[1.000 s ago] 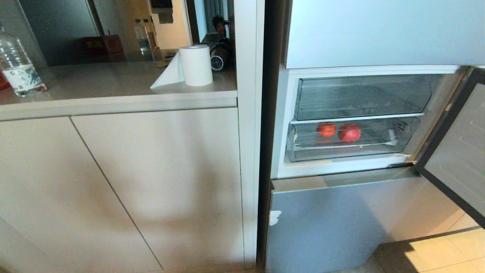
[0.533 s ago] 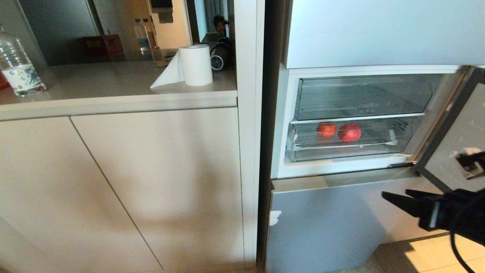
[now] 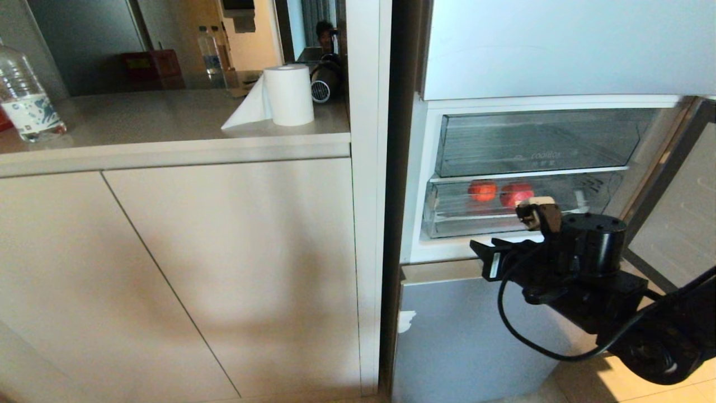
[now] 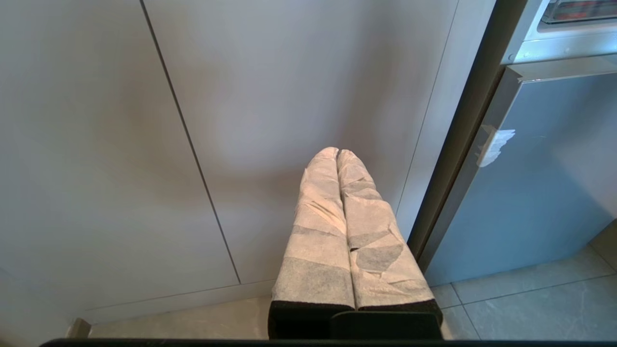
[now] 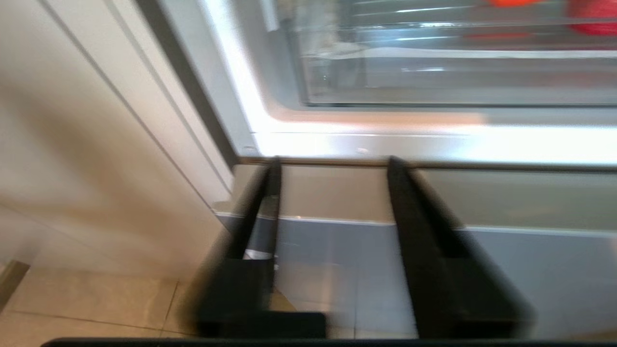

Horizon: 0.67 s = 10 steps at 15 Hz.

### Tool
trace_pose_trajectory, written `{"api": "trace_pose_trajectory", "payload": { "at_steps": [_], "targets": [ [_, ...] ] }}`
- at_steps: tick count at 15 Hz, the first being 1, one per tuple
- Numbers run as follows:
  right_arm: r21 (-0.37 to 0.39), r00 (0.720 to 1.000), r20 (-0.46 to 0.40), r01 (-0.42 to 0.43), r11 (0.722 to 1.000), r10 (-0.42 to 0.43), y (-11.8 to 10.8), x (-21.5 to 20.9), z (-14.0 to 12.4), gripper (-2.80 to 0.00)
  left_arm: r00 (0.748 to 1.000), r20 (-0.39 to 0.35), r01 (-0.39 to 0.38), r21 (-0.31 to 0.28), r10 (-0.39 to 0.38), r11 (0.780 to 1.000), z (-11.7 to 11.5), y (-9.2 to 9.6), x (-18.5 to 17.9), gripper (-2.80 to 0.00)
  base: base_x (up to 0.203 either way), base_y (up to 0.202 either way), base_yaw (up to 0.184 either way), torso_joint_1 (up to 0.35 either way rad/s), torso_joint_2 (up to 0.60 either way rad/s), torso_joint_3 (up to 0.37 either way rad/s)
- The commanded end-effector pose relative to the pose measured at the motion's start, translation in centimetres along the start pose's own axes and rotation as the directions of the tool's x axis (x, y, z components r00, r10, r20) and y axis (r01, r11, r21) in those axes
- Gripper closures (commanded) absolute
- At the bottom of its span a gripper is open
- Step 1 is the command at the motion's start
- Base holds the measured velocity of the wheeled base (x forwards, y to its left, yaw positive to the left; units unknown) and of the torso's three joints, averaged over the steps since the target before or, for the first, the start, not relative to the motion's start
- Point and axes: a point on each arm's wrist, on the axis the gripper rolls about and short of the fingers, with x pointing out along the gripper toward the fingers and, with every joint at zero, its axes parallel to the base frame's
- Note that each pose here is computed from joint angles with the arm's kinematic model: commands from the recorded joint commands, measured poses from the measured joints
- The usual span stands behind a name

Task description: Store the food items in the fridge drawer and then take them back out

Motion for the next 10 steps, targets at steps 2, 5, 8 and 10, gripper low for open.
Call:
{"api": "trace_pose_trajectory", "payload": {
  "at_steps": [2, 5, 8, 10],
  "targets": [
    [-0.009, 1.0, 0.002, -0.016, 1.0, 0.016, 1.7, 2.1, -0.6, 0.0, 1.0, -0.002, 0.0, 0.0, 0.0, 1.0, 0.0, 0.0, 0.0, 0.0, 0.0, 0.0, 0.0, 0.0, 0.0, 0.0],
    [-0.006, 0.999, 0.029, 0.024, 1.0, -0.023, 2.0, 3.5, -0.4, -2.8, 1.0, -0.002, 0.0, 0.0, 0.0, 1.0, 0.0, 0.0, 0.0, 0.0, 0.0, 0.0, 0.0, 0.0, 0.0, 0.0],
    [0.002, 0.997, 0.081, 0.02, 1.0, -0.02, 2.4, 4.8, 0.7, -2.8, 1.0, -0.001, 0.0, 0.0, 0.0, 1.0, 0.0, 0.0, 0.0, 0.0, 0.0, 0.0, 0.0, 0.0, 0.0, 0.0],
    [0.003, 0.995, 0.094, 0.022, 1.0, -0.022, 2.4, 5.9, 0.8, -2.8, 1.0, -0.001, 0.0, 0.0, 0.0, 1.0, 0.0, 0.0, 0.0, 0.0, 0.0, 0.0, 0.0, 0.0, 0.0, 0.0]
  ]
}}
